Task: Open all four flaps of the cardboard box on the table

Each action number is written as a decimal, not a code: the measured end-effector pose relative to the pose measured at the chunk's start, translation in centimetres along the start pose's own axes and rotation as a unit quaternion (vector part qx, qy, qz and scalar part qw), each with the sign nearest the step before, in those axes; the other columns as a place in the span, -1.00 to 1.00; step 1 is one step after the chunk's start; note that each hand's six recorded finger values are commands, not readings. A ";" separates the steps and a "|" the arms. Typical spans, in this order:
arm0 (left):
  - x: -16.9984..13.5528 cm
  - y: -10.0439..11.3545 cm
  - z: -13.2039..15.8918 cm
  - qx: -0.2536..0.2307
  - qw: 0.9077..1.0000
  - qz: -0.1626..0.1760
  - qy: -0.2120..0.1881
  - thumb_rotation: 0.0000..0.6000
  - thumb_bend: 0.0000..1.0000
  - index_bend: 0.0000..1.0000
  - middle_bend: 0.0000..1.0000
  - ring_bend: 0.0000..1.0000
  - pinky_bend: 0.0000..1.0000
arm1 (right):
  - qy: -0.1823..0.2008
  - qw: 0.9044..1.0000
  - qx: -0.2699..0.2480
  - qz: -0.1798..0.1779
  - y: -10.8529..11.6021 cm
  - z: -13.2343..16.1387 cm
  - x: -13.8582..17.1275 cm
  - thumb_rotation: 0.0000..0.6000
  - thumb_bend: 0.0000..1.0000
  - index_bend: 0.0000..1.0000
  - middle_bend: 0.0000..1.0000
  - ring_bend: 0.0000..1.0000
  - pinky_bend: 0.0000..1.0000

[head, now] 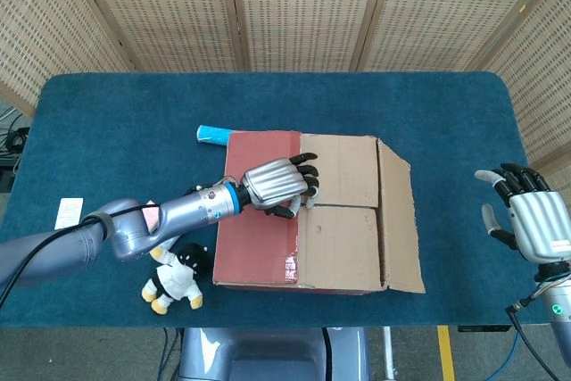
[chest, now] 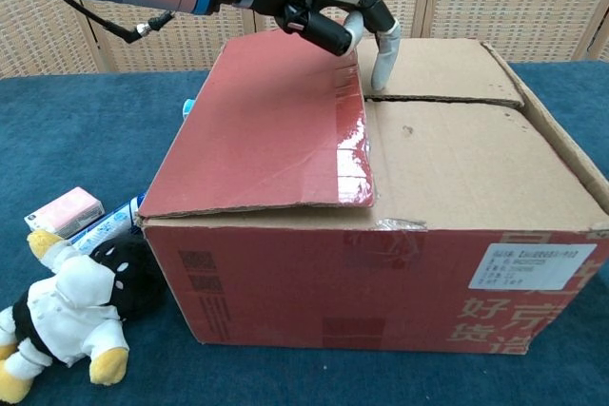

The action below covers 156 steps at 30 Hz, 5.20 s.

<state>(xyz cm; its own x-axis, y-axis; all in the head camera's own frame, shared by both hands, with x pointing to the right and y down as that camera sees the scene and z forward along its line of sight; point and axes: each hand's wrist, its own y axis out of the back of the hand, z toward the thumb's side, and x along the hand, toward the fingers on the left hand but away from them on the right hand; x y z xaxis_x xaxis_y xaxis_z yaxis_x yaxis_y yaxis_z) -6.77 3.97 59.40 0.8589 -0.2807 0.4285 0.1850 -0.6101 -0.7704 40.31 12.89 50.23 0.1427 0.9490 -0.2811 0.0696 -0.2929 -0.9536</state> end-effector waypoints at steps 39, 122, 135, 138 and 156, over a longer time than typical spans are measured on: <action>-6.1 6.1 -2.0 0.033 0.997 0.055 0.039 -0.22 0.95 0.01 -0.12 -0.50 -0.90 | 0.006 1.000 0.001 -0.007 0.1 0.4 -0.7 1.00 0.14 -0.50 -0.37 -0.62 -0.62; -9.2 -0.6 -4.4 0.072 0.973 0.061 0.211 0.42 -0.57 -0.91 -1.00 -1.00 -1.00 | 0.024 1.000 -0.009 0.000 -1.1 1.9 -1.0 1.00 0.09 -0.50 -0.37 -0.62 -0.62; -7.7 -1.9 -4.2 0.060 0.972 0.044 0.223 0.43 -0.58 -0.91 -1.00 -1.00 -1.00 | 0.018 1.000 -0.009 -0.001 -1.1 1.2 -0.8 1.00 0.09 -0.50 -0.37 -0.62 -0.62; -7.6 -2.1 -4.2 0.060 0.972 0.040 0.224 0.44 -0.59 -0.92 -1.00 -1.00 -1.00 | 0.017 1.000 -0.009 0.000 -1.1 1.2 -0.8 1.00 0.09 -0.50 -0.37 -0.62 -0.62; -6.8 -3.2 -4.2 0.074 0.970 0.028 0.228 0.44 -0.59 -0.92 -1.00 -1.00 -1.00 | 0.010 1.000 -0.010 -0.003 -1.0 0.6 -0.6 1.00 0.09 -0.50 -0.37 -0.62 -0.62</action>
<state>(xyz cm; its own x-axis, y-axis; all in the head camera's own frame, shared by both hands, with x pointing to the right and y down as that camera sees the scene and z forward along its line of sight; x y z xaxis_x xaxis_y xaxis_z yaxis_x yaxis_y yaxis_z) -15.17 4.71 60.95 0.5747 -0.6300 0.5224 0.2401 -0.4804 -0.8435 39.56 12.70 51.31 0.1624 0.9485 -0.2720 0.0907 -0.2889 -0.9531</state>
